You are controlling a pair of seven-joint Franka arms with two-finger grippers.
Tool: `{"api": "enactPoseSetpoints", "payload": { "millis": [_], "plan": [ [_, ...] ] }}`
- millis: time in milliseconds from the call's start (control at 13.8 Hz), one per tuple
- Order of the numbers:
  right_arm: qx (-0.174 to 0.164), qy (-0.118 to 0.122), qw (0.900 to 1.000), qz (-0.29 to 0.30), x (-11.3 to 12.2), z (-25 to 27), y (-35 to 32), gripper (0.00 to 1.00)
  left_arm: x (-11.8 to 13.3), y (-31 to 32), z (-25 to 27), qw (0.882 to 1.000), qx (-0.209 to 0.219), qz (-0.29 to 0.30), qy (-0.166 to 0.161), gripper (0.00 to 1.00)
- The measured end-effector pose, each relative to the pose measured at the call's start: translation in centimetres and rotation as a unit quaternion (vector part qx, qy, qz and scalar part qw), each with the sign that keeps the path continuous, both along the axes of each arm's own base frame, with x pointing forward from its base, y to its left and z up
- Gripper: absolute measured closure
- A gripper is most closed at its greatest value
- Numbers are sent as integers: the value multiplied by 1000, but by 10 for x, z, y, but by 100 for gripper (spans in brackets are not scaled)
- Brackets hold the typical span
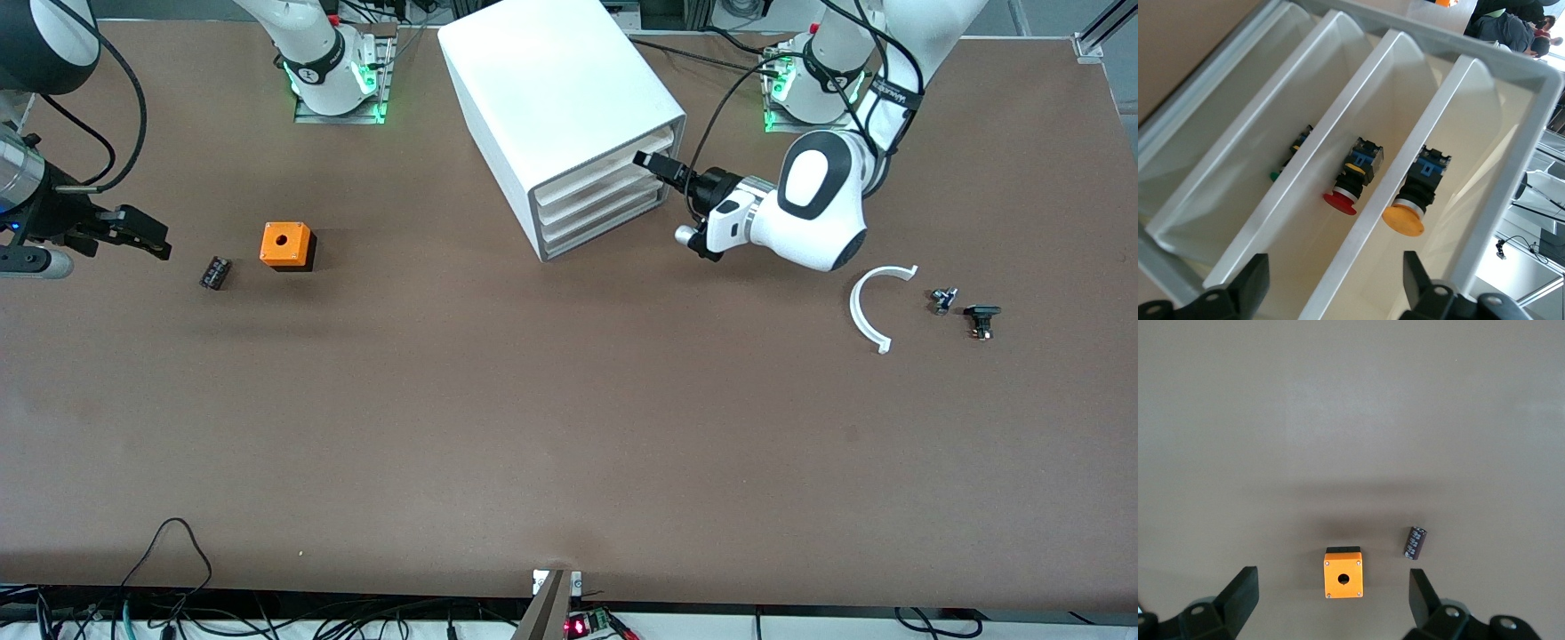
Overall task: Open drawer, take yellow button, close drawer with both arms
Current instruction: 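Reach the left gripper to the handle of the white cabinet's drawer, then pull the drawer open with the left gripper while the right gripper advances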
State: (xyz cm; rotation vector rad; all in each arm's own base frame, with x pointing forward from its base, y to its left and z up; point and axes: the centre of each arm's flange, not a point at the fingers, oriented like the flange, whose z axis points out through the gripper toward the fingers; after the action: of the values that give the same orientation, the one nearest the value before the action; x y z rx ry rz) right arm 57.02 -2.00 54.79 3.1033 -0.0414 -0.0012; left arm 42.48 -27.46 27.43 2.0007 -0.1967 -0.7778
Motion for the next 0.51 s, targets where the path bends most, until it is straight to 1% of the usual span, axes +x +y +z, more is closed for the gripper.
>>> {"api": "enactPoseSetpoints", "payload": {
  "millis": [291, 363, 436, 509],
  "plan": [
    [0, 1, 1000, -1, 0, 0, -2, 0, -23, -15, -11, 1000, 1, -11, 11, 20],
    [0, 1, 1000, -1, 0, 0, -2, 0, -25, -16, -12, 1000, 1, -6, 12, 24],
    [0, 1, 1000, -2, 0, 0, -2, 0, -26, -16, -13, 1000, 2, -5, 13, 34],
    [0, 1, 1000, -2, 0, 0, -2, 0, -27, -16, -14, 1000, 3, -6, 14, 48]
  ]
}}
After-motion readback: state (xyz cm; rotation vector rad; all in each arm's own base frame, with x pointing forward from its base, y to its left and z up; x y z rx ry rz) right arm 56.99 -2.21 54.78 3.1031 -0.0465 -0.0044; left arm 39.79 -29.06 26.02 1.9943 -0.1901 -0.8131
